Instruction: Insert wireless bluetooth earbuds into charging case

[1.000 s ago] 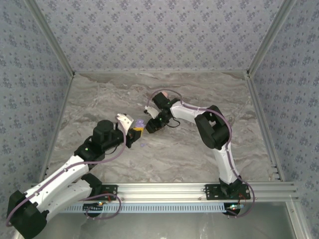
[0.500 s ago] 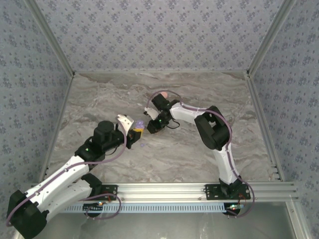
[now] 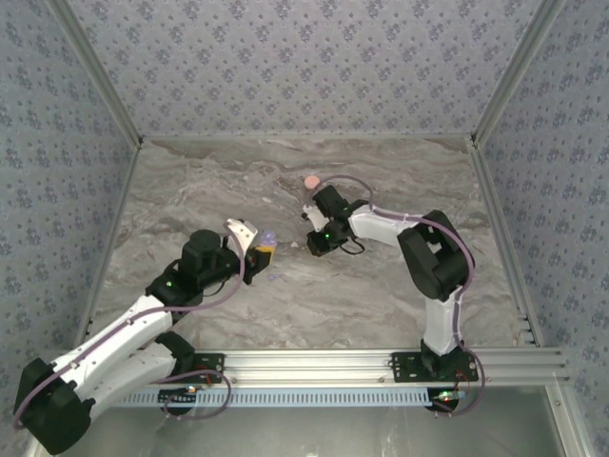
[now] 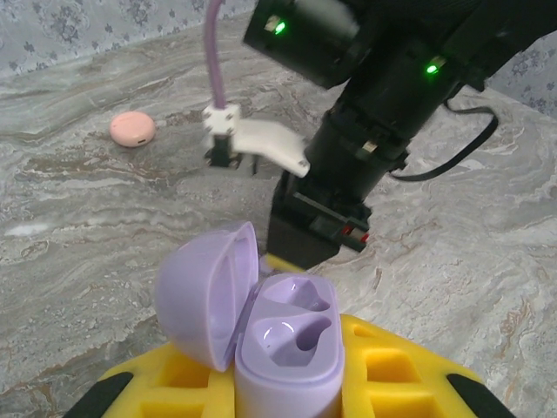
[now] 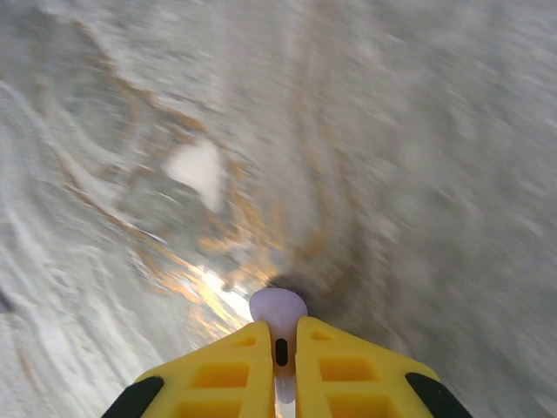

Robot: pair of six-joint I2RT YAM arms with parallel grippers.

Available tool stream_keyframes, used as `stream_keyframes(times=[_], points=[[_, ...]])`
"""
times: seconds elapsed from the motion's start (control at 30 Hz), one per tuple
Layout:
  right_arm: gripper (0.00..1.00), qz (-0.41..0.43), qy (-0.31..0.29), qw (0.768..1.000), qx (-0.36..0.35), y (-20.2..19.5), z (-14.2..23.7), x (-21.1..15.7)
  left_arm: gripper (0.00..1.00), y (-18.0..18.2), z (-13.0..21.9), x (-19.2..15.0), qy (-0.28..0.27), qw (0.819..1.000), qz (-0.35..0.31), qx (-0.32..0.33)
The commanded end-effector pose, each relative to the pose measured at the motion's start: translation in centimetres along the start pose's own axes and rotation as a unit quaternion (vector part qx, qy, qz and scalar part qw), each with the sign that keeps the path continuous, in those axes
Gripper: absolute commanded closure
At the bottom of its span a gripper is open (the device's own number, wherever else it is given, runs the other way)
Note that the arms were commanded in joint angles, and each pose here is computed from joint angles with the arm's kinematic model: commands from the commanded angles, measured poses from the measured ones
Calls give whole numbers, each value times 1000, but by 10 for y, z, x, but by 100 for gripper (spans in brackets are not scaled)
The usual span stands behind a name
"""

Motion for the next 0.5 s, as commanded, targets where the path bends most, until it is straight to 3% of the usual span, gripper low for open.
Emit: stream_keyframes(times=[0.0, 0.3, 0.47], points=[[89, -46, -2, 997, -54, -21, 15, -18, 84, -7, -1, 18, -30, 999, 0, -20], [87, -82, 25, 992, -96, -42, 25, -55, 85, -9, -8, 21, -27, 999, -1, -30], [75, -89, 23, 991, -94, -40, 27, -53, 85, -9, -9, 20, -24, 999, 1, -31]])
Point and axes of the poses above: each hand's point on the last joint's axis, 136 mm out from that joint toward the fingers, its own z axis back along the fingers, its own y axis along the line the jaws close on, x = y × z, the point moved 4 cm from there along z, back along the fingers, and after that the axes turned 3 degrees about z, right-handed, at the moved point
